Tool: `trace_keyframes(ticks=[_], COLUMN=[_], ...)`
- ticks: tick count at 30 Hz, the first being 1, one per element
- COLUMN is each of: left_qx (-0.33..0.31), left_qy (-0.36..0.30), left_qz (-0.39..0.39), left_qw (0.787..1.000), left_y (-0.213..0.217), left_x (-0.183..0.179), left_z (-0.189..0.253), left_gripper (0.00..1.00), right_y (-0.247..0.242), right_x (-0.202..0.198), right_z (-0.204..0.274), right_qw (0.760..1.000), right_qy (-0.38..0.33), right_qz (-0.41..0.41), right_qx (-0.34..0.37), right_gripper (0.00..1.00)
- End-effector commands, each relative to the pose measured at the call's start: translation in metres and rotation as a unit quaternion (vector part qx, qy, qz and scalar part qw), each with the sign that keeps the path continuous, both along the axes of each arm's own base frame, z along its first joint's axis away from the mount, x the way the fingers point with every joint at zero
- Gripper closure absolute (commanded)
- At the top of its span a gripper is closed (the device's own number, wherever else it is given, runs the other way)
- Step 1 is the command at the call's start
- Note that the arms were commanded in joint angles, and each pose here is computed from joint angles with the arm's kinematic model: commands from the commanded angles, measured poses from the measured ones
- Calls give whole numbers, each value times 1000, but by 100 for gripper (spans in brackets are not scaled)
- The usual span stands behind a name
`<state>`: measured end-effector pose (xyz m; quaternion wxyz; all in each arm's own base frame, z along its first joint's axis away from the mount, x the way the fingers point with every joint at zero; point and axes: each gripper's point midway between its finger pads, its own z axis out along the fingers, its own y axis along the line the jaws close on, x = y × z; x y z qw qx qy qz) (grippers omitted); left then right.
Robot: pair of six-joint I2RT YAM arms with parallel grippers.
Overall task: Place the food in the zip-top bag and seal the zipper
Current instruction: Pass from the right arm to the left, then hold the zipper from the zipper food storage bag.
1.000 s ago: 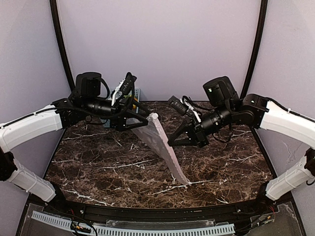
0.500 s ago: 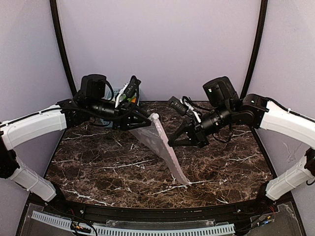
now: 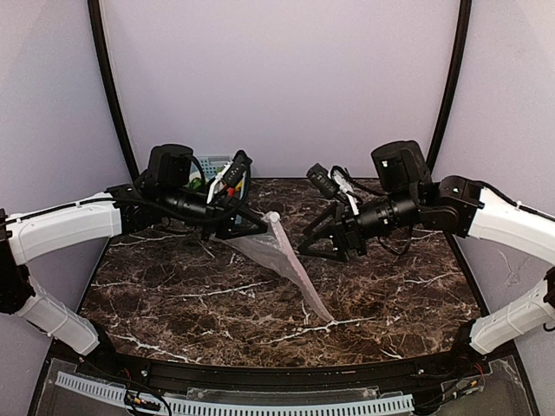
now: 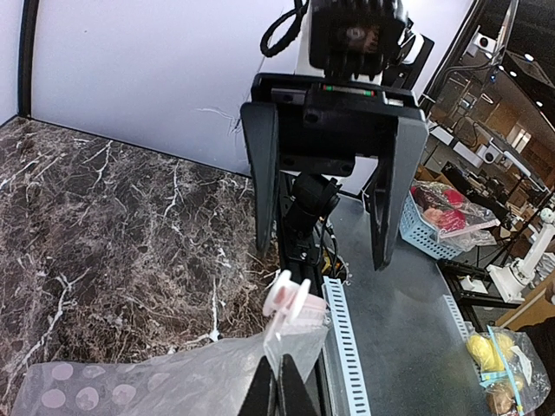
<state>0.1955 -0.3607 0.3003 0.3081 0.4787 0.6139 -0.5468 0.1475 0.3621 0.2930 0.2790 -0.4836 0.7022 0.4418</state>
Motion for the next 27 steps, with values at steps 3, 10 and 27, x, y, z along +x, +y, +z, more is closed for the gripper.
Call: trace_keyframes(ticks=[3, 10, 27], left_qx=[-9, 2, 8], left_qy=[-33, -32, -36], left_qz=[9, 14, 19], left_qw=[999, 999, 999], left_y=[5, 7, 8], left_x=[-4, -3, -2], left_z=[8, 2, -1], left_gripper=[99, 99, 99], right_y=[0, 29, 45], right_x=[27, 28, 44], right_z=[47, 45, 45], right_qw=[986, 984, 977], right_qy=[-71, -102, -124], right_qz=[-112, -118, -149], right_qx=[97, 89, 94], right_gripper=[38, 44, 60])
